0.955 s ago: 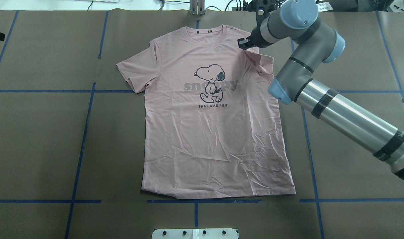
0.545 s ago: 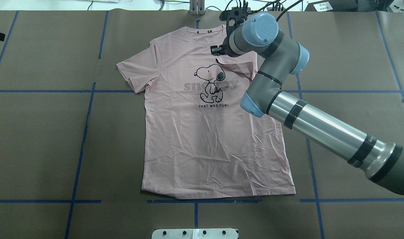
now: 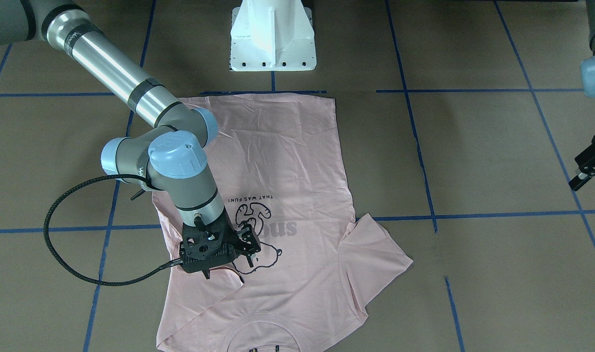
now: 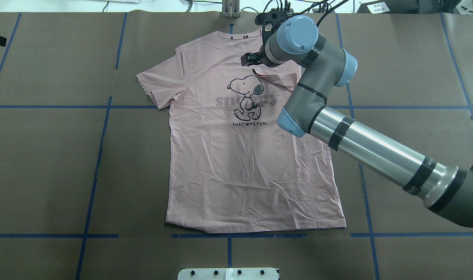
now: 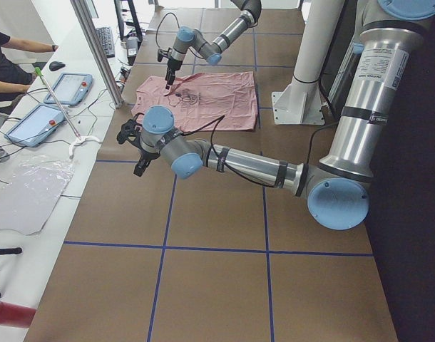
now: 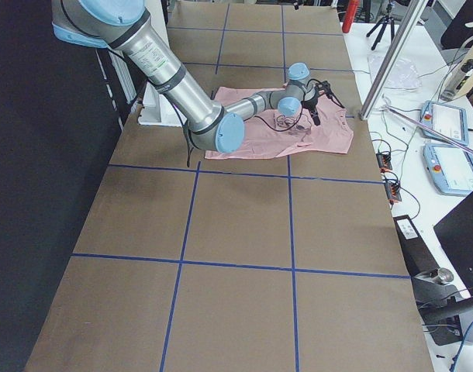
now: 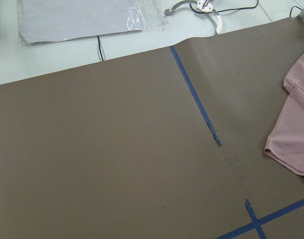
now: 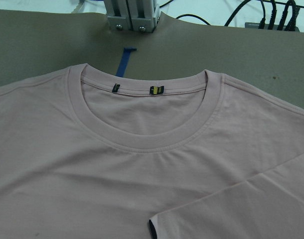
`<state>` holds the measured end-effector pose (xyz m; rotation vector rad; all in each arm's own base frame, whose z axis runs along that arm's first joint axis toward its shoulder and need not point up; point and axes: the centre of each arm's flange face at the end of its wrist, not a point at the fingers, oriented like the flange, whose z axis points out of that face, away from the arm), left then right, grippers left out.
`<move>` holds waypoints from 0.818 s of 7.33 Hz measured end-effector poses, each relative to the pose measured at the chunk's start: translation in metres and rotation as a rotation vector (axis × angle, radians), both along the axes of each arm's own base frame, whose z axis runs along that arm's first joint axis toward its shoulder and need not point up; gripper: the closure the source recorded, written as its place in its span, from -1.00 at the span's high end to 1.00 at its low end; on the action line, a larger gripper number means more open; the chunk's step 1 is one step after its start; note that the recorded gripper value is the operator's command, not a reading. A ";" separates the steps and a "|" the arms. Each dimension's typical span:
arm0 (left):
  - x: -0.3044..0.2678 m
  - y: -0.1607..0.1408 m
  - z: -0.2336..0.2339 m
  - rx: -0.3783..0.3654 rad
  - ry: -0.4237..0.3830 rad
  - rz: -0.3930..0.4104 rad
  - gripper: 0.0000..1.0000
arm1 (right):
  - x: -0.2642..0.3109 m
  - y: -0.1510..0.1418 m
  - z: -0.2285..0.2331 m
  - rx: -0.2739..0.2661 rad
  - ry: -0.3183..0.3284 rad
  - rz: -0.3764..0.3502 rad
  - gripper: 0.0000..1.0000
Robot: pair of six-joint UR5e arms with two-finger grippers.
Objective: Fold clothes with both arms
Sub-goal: 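Grasp the sleeve with the right gripper and fold it inward over the shirt body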
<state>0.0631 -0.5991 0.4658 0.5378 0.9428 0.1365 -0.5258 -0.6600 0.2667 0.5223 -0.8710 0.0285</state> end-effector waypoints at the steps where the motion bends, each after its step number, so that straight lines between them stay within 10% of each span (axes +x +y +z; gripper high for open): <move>1: 0.000 0.001 -0.003 0.002 0.004 -0.003 1.00 | 0.009 -0.005 0.005 -0.010 0.000 0.002 1.00; 5: -0.001 0.004 -0.014 0.003 0.016 -0.014 1.00 | 0.043 -0.007 0.057 -0.075 0.005 -0.011 0.97; 6: -0.001 0.005 -0.015 0.004 0.017 -0.014 1.00 | 0.044 -0.006 0.063 -0.086 0.008 -0.016 0.68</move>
